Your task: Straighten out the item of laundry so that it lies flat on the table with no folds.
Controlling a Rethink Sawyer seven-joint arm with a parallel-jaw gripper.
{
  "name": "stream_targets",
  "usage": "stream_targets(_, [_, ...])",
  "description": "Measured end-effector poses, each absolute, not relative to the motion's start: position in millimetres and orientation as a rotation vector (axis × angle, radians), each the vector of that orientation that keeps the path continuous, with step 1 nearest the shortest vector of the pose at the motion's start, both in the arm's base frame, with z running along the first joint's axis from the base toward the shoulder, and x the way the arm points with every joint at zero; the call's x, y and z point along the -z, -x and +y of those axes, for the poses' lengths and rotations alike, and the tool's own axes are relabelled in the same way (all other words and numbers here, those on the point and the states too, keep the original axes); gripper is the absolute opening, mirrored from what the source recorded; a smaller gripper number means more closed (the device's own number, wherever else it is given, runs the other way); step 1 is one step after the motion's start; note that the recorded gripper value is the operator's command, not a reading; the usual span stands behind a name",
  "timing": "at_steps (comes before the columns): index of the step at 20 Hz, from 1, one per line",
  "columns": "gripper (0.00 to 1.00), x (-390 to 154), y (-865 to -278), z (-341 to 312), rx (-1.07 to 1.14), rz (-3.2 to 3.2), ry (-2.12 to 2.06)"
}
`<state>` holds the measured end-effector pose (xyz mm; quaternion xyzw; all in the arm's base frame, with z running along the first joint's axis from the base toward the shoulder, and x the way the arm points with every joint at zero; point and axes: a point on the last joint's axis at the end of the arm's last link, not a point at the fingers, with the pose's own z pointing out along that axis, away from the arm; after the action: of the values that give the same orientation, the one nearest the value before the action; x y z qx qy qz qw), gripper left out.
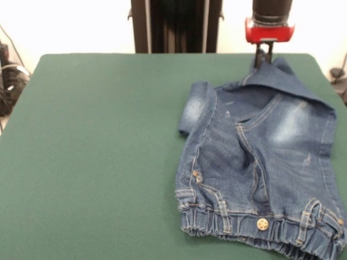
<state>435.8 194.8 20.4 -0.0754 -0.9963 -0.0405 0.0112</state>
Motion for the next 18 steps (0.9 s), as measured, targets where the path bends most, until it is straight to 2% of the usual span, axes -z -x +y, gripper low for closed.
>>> stream_targets(18, [0.00,-78.9,-441.7,178.8,0.131,-3.134,0.263])
